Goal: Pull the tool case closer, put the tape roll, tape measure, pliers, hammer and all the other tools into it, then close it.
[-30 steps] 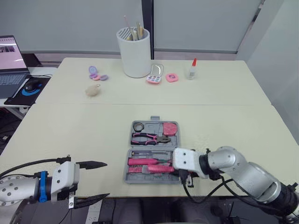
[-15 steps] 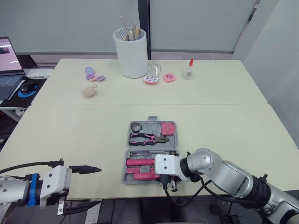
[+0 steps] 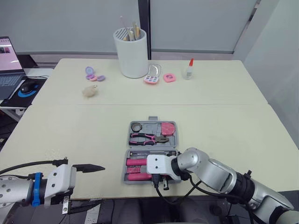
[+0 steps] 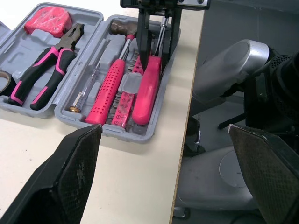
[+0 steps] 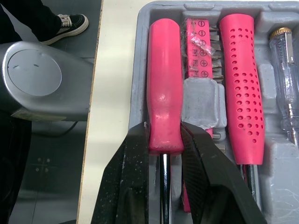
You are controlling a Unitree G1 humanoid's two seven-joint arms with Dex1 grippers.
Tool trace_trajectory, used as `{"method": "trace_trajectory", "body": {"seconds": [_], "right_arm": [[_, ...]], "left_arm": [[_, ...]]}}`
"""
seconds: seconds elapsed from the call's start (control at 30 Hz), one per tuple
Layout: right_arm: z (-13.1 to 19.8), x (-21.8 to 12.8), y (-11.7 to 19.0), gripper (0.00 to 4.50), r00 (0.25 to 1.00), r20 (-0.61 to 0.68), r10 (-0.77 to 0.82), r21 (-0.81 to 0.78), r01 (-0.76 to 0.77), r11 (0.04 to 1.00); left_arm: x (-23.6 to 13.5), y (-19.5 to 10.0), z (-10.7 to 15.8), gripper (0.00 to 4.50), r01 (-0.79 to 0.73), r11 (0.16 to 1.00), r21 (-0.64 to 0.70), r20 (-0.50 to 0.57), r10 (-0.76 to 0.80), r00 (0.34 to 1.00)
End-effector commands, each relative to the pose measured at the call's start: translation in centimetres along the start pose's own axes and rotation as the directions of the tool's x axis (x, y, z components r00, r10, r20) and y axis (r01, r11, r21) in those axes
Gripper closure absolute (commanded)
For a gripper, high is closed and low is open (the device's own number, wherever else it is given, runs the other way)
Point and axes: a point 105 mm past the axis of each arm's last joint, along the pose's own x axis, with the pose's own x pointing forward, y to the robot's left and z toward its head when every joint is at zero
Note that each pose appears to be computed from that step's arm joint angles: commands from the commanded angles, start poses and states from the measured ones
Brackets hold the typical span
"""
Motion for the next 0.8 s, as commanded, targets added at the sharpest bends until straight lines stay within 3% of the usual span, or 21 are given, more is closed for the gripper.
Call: {"method": "trace_trajectory", "body": {"seconds": [0.03, 0.07, 0.13, 0.37, 0.53, 0.63, 0.8], "right_arm": [[1.1, 0.0, -0.1, 3.83, 0.999, 0.035, -0.005, -0.033, 0.006, 0.999], [1.1, 0.1, -0.1, 3.83, 0.999, 0.037, -0.006, -0.033, 0.007, 0.999], [1.6, 0.0, -0.5, 3.1, 0.998, 0.061, -0.026, -0.035, 0.028, 0.999], [3.3, -0.9, -0.8, 1.49, 0.99, 0.144, 0.007, -0.071, 0.003, 0.997], [4.5, -2.7, -1.4, 1.63, 0.97, 0.243, 0.02, -0.123, 0.01, 0.992], [3.9, -2.7, -1.6, 2.15, 0.969, 0.244, 0.019, -0.133, 0.014, 0.991], [2.3, -1.0, -0.9, 3.39, 0.977, 0.208, 0.048, -0.163, -0.014, 0.987]], "left_arm": [[0.2, 0.4, 1.2, 0.0, 0.004, 0.999, 0.043, 0.003, -0.004, 1.0], [0.3, 0.5, 1.3, 0.0, 0.003, 0.999, 0.044, 0.003, -0.004, 1.0], [0.4, 0.5, 1.4, 0.0, 0.003, 0.999, 0.045, 0.004, -0.003, 1.0], [0.6, 0.4, 1.5, 0.0, 0.001, 0.999, 0.044, 0.007, -0.001, 1.0], [0.7, 0.3, 1.5, 0.0, -0.001, 0.999, 0.042, 0.011, 0.001, 1.0], [0.7, 0.4, 1.5, 0.0, -0.007, 0.999, 0.036, 0.015, 0.006, 1.0], [0.7, 0.6, 1.2, 0.0, -0.013, 1.0, 0.028, 0.017, 0.013, 1.0]]}}
